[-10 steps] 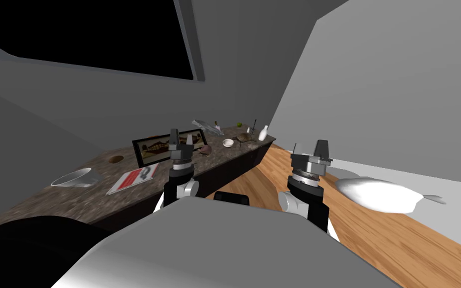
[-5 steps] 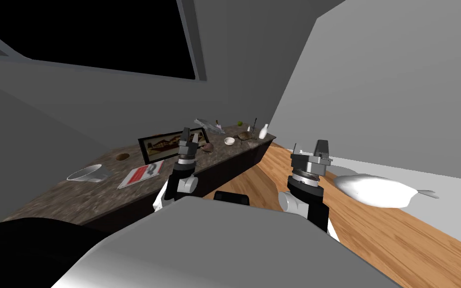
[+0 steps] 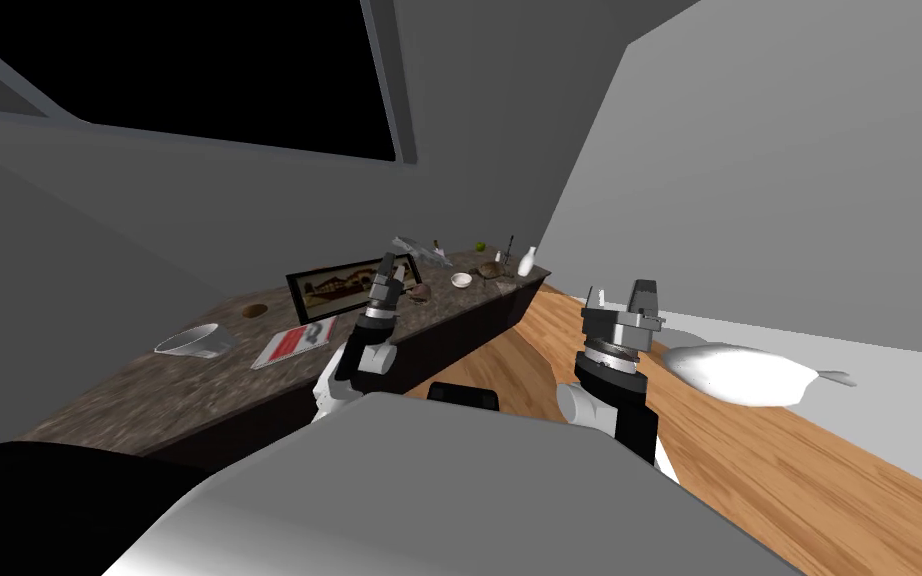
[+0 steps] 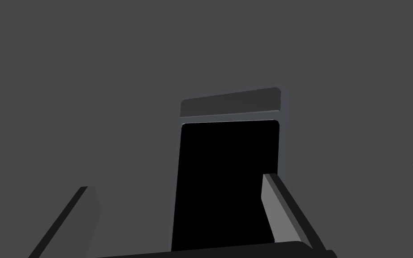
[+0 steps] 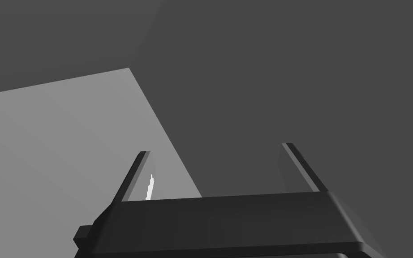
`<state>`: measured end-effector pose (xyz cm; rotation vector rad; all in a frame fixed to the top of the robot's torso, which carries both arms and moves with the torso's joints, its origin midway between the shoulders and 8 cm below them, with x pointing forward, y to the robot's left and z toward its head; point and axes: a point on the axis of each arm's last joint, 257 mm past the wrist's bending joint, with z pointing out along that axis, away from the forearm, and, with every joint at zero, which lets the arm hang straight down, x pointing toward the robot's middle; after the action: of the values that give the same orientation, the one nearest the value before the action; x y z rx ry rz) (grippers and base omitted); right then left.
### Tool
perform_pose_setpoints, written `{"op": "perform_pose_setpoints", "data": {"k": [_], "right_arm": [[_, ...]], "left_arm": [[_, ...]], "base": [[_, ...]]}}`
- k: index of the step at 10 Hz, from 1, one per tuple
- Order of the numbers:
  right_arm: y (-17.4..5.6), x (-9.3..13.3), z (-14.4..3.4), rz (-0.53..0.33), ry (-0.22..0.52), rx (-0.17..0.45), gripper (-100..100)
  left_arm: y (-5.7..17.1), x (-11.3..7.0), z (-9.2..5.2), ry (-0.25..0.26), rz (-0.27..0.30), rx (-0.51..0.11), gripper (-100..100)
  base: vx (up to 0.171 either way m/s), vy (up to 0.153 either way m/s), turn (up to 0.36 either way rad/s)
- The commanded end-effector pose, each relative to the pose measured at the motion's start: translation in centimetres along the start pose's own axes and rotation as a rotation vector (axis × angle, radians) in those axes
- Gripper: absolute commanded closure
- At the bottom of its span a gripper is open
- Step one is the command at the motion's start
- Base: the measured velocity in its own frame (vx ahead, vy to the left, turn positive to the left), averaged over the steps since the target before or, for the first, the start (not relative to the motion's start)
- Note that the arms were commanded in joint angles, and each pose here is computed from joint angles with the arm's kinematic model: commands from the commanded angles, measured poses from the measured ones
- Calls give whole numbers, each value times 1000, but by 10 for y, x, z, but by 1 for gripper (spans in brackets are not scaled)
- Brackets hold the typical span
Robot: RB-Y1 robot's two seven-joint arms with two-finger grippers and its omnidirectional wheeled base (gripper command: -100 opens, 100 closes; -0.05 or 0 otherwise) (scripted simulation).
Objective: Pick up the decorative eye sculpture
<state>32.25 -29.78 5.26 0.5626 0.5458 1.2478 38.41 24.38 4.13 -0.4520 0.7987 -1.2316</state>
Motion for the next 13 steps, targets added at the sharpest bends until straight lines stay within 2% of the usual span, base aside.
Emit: {"op": "perform_pose_setpoints", "data": {"k": [1,3,6,7,8,9,10,11,12,13], "right_arm": [[0,0,0,0,0,0,0],[0,0,0,0,0,0,0],[0,0,0,0,0,0,0],[0,0,0,0,0,0,0],[0,0,0,0,0,0,0],[0,0,0,0,0,0,0],[0,0,0,0,0,0,0],[0,0,0,0,0,0,0],[0,0,0,0,0,0,0],[0,0,0,0,0,0,0]], "left_arm": [[6,2,5,13,5,-16,-100],[31,7,19,58,26,-67,-100],[46,10,30,80,36,-101,-100],[62,11,37,97,46,-135,-100],[62,11,39,98,46,-136,-100],[79,11,45,113,55,-174,-100],[78,12,48,114,55,-174,-100],[96,11,54,127,64,-216,-100],[96,11,57,127,64,-216,-100],[113,9,63,138,71,-258,-100]], "base": [[-71,28,-13],[-93,65,-39],[-73,53,-22],[-87,61,-33],[-67,56,-33],[-58,63,-46],[-51,61,-33],[-63,80,-43],[-60,61,-39],[-72,56,-62]]}}
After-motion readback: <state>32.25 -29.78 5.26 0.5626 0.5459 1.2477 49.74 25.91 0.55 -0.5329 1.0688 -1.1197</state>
